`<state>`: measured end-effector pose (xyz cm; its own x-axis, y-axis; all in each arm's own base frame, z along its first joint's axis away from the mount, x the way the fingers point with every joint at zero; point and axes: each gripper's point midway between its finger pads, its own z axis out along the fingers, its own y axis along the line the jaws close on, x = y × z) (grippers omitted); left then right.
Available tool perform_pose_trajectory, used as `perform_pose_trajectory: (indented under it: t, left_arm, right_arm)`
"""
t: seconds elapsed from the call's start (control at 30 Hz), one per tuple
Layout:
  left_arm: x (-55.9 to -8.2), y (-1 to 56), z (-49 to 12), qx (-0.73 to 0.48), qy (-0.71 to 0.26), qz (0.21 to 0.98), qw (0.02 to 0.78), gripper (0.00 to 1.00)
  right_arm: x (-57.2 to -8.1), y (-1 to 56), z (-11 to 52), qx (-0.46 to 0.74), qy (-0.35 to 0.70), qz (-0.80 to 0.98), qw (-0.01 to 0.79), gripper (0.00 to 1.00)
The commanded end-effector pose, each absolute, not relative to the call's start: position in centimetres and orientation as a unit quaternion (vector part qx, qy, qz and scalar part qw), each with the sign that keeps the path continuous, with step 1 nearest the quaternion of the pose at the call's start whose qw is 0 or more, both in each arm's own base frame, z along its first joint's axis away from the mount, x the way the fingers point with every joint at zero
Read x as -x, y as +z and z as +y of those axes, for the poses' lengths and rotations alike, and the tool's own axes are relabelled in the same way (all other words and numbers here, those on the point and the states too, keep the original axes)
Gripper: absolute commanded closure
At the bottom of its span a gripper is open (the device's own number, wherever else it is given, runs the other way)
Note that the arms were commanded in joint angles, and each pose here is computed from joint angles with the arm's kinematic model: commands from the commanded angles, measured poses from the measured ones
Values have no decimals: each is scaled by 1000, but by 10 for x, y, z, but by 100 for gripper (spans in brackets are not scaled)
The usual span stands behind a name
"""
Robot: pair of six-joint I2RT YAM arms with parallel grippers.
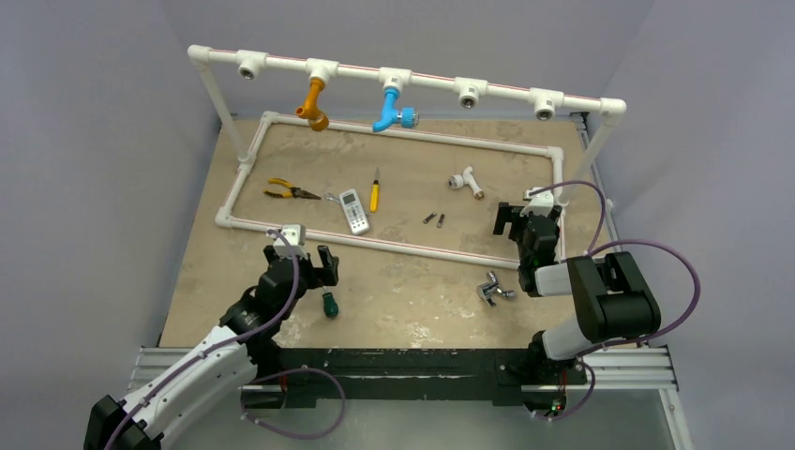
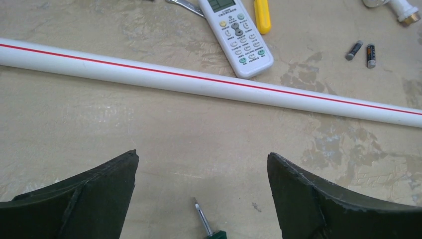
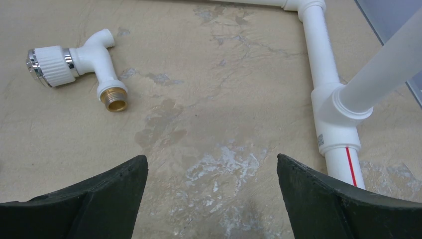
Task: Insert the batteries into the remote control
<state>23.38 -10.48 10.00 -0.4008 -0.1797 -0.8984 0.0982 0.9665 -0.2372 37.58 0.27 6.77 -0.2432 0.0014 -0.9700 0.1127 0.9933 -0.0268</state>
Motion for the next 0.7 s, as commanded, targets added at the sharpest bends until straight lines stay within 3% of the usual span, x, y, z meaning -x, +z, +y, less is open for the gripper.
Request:
perform_pose_trajectory:
  t: [0.0, 0.67]
  left_arm:
    - [-242, 116, -101, 46, -120, 815, 564, 1]
    - [-243, 114, -85, 89, -92, 814, 566, 0]
  right_arm:
    - [-380, 81, 0, -49, -46, 768, 637, 1]
    - [-381, 81, 0, -49, -46, 768, 637, 1]
